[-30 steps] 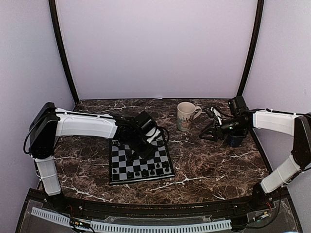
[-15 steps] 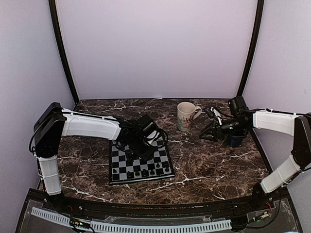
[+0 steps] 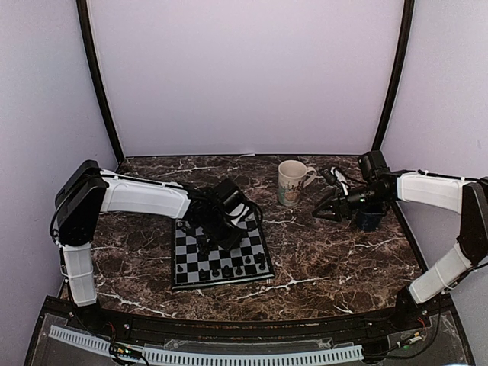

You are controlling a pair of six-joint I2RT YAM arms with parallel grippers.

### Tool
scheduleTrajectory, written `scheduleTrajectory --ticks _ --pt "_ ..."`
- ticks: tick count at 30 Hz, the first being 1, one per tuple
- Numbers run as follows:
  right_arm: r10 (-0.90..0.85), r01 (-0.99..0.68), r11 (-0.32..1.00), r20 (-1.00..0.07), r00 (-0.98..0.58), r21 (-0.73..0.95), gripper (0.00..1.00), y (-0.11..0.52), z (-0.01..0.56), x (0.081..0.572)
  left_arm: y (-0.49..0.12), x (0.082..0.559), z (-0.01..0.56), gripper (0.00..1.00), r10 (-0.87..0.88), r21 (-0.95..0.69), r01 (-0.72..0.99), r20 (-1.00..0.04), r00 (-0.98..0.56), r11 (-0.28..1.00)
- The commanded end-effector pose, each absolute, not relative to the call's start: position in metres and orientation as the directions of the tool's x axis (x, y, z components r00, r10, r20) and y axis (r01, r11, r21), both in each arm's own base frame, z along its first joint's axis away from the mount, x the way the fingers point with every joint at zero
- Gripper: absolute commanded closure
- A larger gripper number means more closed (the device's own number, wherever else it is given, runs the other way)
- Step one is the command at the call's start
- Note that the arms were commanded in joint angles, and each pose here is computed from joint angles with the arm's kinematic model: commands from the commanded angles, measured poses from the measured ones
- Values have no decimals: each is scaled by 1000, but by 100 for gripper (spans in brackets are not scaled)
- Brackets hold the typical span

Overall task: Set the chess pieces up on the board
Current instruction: Pick up the chess pile from the chessboard.

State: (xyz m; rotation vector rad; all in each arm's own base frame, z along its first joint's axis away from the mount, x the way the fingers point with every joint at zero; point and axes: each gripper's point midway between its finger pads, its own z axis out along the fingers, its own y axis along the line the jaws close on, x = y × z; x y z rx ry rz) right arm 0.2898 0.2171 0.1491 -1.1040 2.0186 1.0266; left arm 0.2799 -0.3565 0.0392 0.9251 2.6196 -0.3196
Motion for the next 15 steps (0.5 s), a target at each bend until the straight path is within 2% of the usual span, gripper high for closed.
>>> scheduleTrajectory --ticks 1,7,15 --pt "-387 -884 329 -807 -446 331 52 220 159 293 -356 278 34 81 571 -118 646 -367 -734 754" --pt "-379 -882 316 -805 -455 350 52 226 164 293 -353 275 35 87 587 -126 660 -359 -726 740" --pt "-405 -857 321 -760 -509 403 55 253 178 310 -343 270 47 89 574 -128 688 -455 -681 715"
